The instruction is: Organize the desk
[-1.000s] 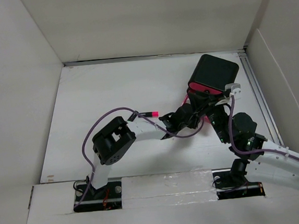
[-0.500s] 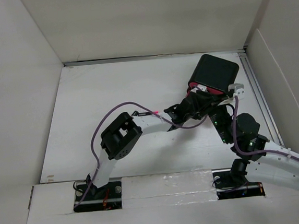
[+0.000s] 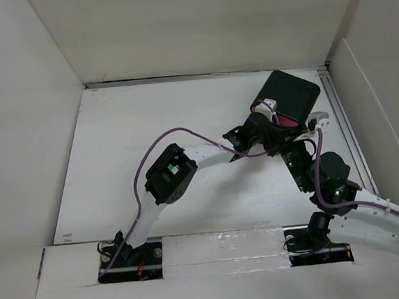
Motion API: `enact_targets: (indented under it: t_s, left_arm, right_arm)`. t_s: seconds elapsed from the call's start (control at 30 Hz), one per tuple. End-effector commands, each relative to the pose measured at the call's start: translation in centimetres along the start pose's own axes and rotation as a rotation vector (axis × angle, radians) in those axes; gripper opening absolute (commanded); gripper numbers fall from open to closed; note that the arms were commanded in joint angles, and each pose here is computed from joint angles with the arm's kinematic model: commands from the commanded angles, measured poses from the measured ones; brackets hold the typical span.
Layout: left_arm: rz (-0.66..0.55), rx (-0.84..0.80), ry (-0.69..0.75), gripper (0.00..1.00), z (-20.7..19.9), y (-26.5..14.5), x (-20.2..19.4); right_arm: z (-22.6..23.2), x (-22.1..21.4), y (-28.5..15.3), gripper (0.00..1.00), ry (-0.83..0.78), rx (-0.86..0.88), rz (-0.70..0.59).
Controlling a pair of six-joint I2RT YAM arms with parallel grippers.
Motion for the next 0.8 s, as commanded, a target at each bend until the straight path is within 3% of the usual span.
enact_targets:
  t_s: [0.0,0.27,0.37,0.53,0.77]
  left_arm:
    - [-0.154,-0.053,-0.039,0.22,-1.5,0.2,4.6]
    - [-0.155,-0.055,-0.050,0.27,-1.7,0.4,4.8]
    - [-0.156,-0.047,-0.051,0.37,-1.3,-0.9,4.4]
    - [-0.201,-0.040,-0.050,0.64,-0.9,-4.4,5.1]
    - [-0.247,-0.056,-0.068,0.67,-0.5,-8.1,5.4]
  right_arm:
    - [0.5,1.6,0.2,0.18,0.045,0.001,-0.054]
    - [0.5,1.7,0.1,0.18,0.041,0.003,-0.052]
    - [0.4,1.6,0.1,0.20,0.046,-0.003,-0.057]
    - [0.5,1.3,0.3,0.26,0.040,-0.002,-0.050]
    - [0.6,1.0,0.6,0.28,0.033,-0.009,-0.042]
Point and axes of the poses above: each gripper's point midway between its finger pads, its own y axis out along the fingers, its own z axis along the line the jaws close on, x = y × z, the point moved 9 cm from there along -y, back along the fingers, and after that the axes turned 4 degrees about y, right-handed, at the moved point
